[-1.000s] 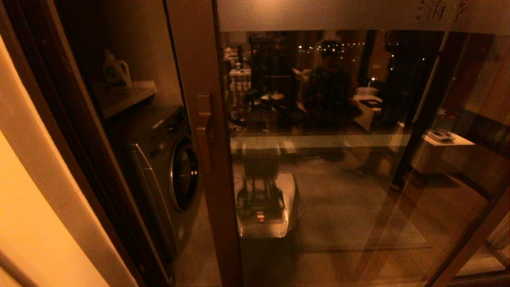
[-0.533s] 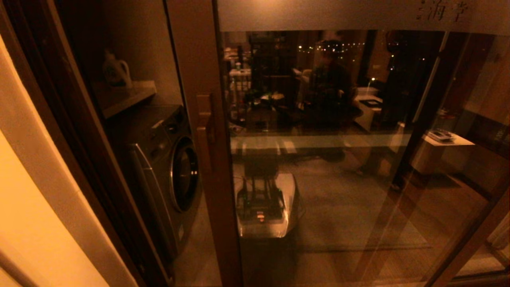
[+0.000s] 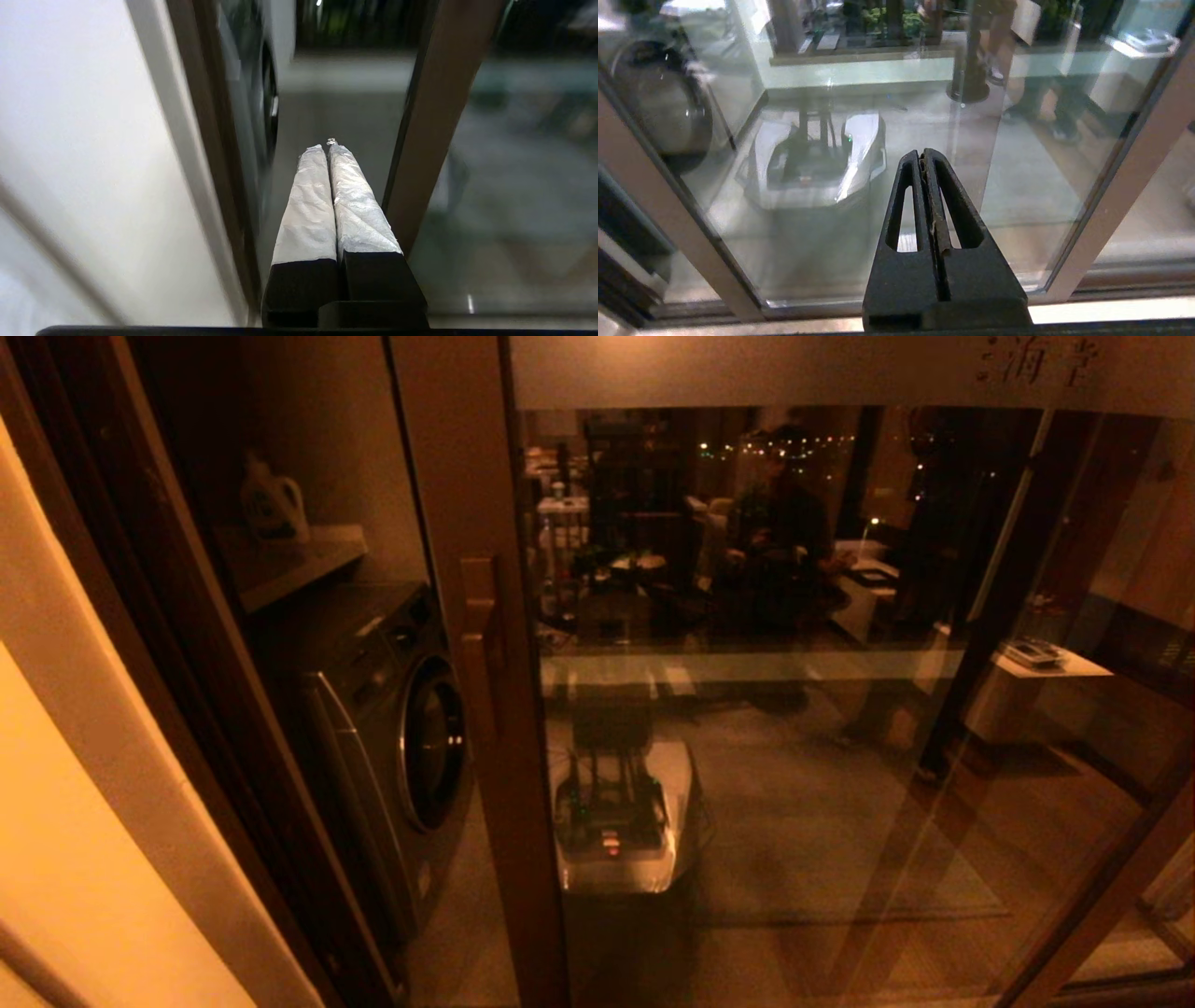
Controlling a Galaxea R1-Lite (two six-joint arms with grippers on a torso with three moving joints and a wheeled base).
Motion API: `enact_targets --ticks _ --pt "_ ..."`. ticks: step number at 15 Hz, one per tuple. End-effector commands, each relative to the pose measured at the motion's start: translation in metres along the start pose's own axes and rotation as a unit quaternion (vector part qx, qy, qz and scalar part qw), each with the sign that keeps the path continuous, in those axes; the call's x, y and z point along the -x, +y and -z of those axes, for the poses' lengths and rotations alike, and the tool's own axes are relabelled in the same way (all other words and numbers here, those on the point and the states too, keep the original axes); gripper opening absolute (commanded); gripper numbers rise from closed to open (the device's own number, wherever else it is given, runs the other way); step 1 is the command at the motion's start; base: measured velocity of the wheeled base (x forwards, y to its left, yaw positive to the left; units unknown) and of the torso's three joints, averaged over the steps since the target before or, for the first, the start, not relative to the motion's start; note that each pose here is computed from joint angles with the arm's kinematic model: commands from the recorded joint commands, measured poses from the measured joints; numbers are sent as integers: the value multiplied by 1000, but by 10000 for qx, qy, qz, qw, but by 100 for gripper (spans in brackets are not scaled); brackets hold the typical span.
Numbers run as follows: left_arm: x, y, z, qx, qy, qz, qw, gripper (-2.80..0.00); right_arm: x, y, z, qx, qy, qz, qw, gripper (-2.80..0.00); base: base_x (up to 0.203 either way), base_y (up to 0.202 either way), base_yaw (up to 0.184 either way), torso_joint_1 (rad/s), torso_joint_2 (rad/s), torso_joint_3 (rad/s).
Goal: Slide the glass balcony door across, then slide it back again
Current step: Close the slid door
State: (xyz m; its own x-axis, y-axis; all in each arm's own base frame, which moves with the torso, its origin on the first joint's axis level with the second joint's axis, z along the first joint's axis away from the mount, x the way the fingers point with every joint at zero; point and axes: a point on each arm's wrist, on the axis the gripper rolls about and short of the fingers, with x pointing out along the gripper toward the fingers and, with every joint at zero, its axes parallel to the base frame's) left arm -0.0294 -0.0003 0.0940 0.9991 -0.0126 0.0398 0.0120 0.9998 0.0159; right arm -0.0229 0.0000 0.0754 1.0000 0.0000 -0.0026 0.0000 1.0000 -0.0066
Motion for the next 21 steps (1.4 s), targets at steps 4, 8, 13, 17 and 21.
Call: enact_targets --ticks 4,8,13,17,21 --pt "-18 -1 -60 -7 165 344 9993 -280 0 0 0 -10 10 15 10000 -280 0 0 0 0 0 0" --pt "-87 0 -94 20 543 637 9965 -280 0 0 0 -10 10 15 10000 -280 0 0 0 0 0 0" --pt "-158 -16 -136 176 196 1388 9900 -280 0 0 0 -10 10 15 10000 -280 0 0 0 0 0 0" --pt "-185 -36 -143 336 371 1795 9825 -280 0 0 0 -10 10 15 10000 -280 0 0 0 0 0 0" --pt "-209 -68 -141 334 422 1987 9786 -280 0 0 0 -10 10 20 10000 -280 0 0 0 0 0 0"
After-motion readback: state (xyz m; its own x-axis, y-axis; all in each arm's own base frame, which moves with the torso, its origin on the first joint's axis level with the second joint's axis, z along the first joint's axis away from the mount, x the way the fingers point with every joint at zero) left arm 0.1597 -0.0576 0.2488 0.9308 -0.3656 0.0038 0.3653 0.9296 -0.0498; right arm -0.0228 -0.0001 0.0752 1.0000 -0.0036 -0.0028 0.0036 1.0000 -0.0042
